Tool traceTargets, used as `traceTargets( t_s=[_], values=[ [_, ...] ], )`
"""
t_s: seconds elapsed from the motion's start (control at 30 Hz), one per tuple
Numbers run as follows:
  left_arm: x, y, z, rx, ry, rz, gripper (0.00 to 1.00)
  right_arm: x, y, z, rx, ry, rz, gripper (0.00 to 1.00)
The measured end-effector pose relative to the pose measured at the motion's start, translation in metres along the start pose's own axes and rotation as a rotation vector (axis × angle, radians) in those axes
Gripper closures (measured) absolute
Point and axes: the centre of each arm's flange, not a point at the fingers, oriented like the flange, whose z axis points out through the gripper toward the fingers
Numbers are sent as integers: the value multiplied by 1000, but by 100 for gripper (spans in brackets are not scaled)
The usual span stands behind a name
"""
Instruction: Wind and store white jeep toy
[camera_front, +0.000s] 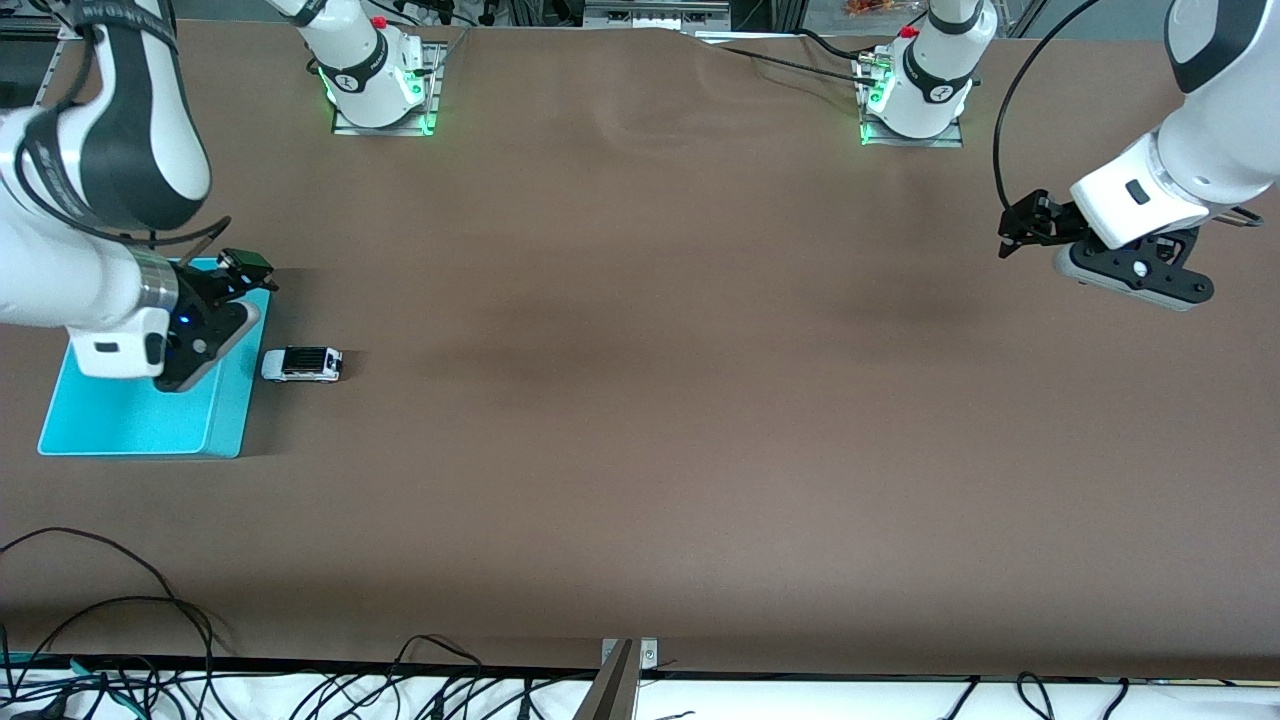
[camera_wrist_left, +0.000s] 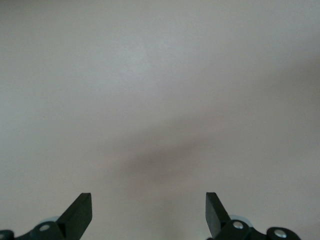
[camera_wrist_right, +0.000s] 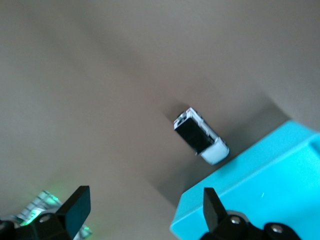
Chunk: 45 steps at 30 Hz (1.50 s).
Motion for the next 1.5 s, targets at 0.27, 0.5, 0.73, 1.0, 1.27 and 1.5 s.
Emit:
traceTargets(
  t_s=[0.27,0.5,0.73,1.0,1.27,1.5],
  values=[
    [5,0,0,-1,2,-70,0,8,11,48,-35,25,-232,0],
    [5,0,-1,-2,-8,-84,0,-1,22,99,-79,50,-387,0],
    [4,-3,-15,0,11,-122,0,-15,28,141,-126,73,-475,0],
    [2,-8,-18,-2,6,-178,0,-23,35,178,-154,78,-577,0],
    [-1,-20,-21,-3,7,-211,0,-31,51,203,-164,78,-635,0],
    [-1,-20,-28,-2,20,-211,0,-33,50,218,-193,86,-658,0]
  ],
)
